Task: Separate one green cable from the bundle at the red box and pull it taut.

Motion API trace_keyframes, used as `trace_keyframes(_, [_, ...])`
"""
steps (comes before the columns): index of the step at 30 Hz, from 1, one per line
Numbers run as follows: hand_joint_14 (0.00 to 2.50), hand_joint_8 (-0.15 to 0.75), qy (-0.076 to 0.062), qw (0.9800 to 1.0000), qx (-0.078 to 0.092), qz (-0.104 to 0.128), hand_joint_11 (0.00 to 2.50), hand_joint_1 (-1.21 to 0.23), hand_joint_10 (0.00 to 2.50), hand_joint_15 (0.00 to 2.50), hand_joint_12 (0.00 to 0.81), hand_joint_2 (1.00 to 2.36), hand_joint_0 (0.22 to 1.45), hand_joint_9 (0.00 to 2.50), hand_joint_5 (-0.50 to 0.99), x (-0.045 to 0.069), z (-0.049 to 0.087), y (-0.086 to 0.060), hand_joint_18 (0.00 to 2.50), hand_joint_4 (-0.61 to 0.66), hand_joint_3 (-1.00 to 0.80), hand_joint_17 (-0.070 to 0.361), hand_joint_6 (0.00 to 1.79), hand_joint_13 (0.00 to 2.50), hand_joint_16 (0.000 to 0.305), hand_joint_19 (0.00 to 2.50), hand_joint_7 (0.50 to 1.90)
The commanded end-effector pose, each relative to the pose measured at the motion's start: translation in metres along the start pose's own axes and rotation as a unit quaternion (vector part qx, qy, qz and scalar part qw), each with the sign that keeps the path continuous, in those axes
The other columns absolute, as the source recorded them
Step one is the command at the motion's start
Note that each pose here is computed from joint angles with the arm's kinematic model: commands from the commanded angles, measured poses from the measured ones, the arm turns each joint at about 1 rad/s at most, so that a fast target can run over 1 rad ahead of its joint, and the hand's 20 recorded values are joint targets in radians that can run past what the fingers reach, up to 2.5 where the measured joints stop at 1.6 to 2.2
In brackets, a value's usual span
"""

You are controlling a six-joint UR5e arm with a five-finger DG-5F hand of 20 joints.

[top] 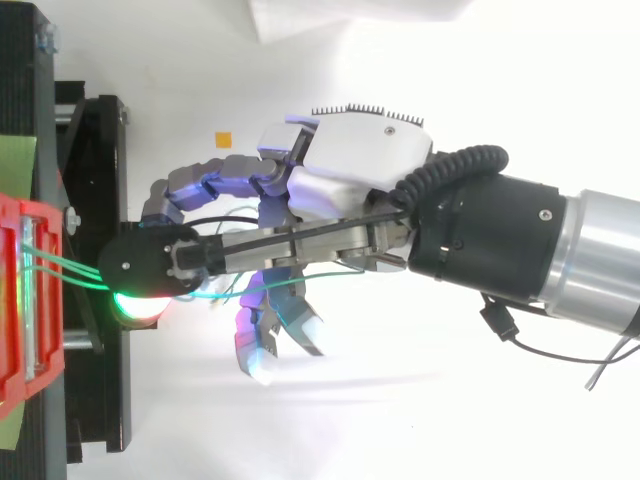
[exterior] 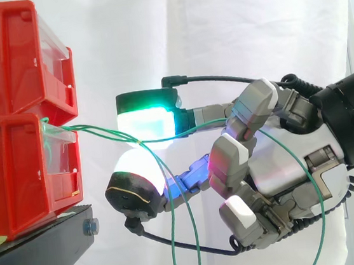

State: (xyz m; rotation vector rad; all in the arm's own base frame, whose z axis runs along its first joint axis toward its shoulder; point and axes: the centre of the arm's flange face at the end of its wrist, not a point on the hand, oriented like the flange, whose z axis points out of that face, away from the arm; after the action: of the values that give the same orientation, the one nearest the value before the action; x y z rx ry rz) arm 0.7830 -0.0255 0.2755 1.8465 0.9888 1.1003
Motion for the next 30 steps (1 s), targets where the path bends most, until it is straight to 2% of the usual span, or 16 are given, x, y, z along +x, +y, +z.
trace_keyframes(1, [0.02,0.229,-0.002,1.0000,0.005,-0.003,0.54,-0.71,0.02,0.63,0.394,1.02,0.71,2.09,0.14,0.003,-0.003,0.005,1.31,0.11,-0.30,0.136,0.50,1.57,0.060,0.44,1.31])
trace_keyframes(9, [0.02,0.240,-0.005,0.9998,0.018,-0.007,0.55,-0.72,0.02,0.62,0.391,1.02,0.71,2.08,0.14,0.006,-0.010,0.013,1.31,0.10,-0.27,0.134,0.50,1.56,0.060,0.43,1.32])
trace_keyframes(19, [0.02,0.244,-0.005,0.9996,0.026,-0.006,0.56,-0.72,0.02,0.63,0.389,1.02,0.71,2.09,0.14,0.007,-0.012,0.012,1.31,0.09,-0.26,0.132,0.50,1.56,0.059,0.44,1.31])
trace_keyframes(24, [0.02,0.237,-0.001,0.9994,0.035,0.001,0.59,-0.72,0.02,0.62,0.389,1.02,0.71,2.09,0.14,0.008,-0.013,0.010,1.31,0.08,-0.26,0.131,0.50,1.56,0.058,0.43,1.31])
trace_keyframes(30, [0.02,0.243,-0.003,0.9990,0.045,0.002,0.59,-0.72,0.02,0.62,0.388,1.02,0.72,2.08,0.14,0.010,-0.017,0.009,1.32,0.08,-0.27,0.130,0.50,1.57,0.058,0.44,1.31])
